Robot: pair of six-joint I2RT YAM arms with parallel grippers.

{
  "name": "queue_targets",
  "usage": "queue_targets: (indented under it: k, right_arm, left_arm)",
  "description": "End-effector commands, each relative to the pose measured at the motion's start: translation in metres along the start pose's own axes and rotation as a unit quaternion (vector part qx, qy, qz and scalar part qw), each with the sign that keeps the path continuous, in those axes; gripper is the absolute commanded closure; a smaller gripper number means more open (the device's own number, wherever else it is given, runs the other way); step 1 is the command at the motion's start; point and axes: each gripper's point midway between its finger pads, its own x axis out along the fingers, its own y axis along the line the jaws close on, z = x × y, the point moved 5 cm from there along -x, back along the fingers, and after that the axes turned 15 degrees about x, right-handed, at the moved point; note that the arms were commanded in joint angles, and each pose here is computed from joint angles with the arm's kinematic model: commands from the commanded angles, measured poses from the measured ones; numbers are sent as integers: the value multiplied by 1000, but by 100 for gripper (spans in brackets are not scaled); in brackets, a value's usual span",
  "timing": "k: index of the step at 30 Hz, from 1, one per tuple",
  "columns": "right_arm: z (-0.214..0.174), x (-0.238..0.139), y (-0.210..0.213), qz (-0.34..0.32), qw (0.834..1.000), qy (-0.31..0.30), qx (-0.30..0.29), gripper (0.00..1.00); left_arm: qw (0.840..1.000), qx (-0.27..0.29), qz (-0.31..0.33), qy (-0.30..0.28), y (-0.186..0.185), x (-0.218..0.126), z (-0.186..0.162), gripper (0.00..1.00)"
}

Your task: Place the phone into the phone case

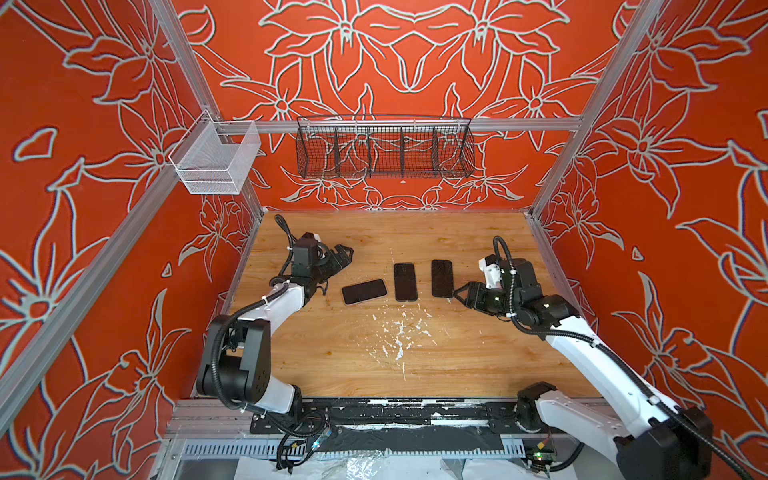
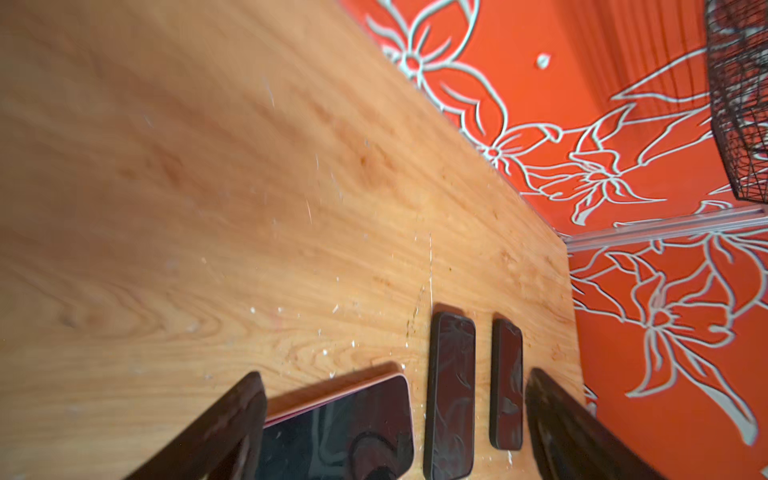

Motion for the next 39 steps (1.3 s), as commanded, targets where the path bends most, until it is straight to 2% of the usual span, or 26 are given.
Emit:
queue_targets:
  k: [1, 5, 7, 10, 12, 15, 18, 22, 28, 32, 35, 37, 39]
  right_arm:
    - [16, -14, -3, -37, 997, -56, -29, 45]
    - [38, -30, -12, -91, 984, -145, -55, 42]
    - [53, -43, -21, -135, 964, -215, -74, 39]
    - [70, -62, -36, -187, 919, -329, -107, 37]
    - [74, -68, -49, -211, 885, -393, -135, 37]
    - [72, -70, -67, -234, 845, -449, -169, 33]
    - [67, -59, -85, -255, 827, -460, -197, 32]
    - [61, -30, -107, -264, 832, -443, -205, 31]
    - [62, 13, -118, -201, 857, -415, -228, 31]
    - [71, 24, -115, -164, 870, -387, -257, 33]
    - [78, 22, -128, -142, 876, -395, -237, 34]
    - [82, 23, -141, -130, 880, -401, -218, 34]
    - [84, 35, -146, -124, 885, -389, -221, 34]
  left_arm:
    - [995, 43, 84, 13, 11, -27, 7, 5]
    - [979, 78, 186, -25, 17, -78, 29, 1]
    - [965, 96, 236, -59, 23, -104, 34, 2]
    - [939, 135, 297, -113, 38, -132, 31, 2]
    - [922, 155, 323, -149, 50, -140, 20, 2]
    - [917, 170, 328, -151, 68, -129, -4, 2]
    - [919, 182, 320, -138, 80, -111, -24, 2]
    - [924, 222, 289, -114, 91, -81, -49, 2]
    - [927, 286, 218, -111, 90, -52, -59, 2]
    - [933, 289, 171, -127, 95, -47, -72, 2]
    - [940, 292, 130, -122, 97, -38, -74, 2]
    - [946, 282, 124, -96, 99, -37, -71, 2]
    - [947, 281, 122, -97, 99, -35, -71, 2]
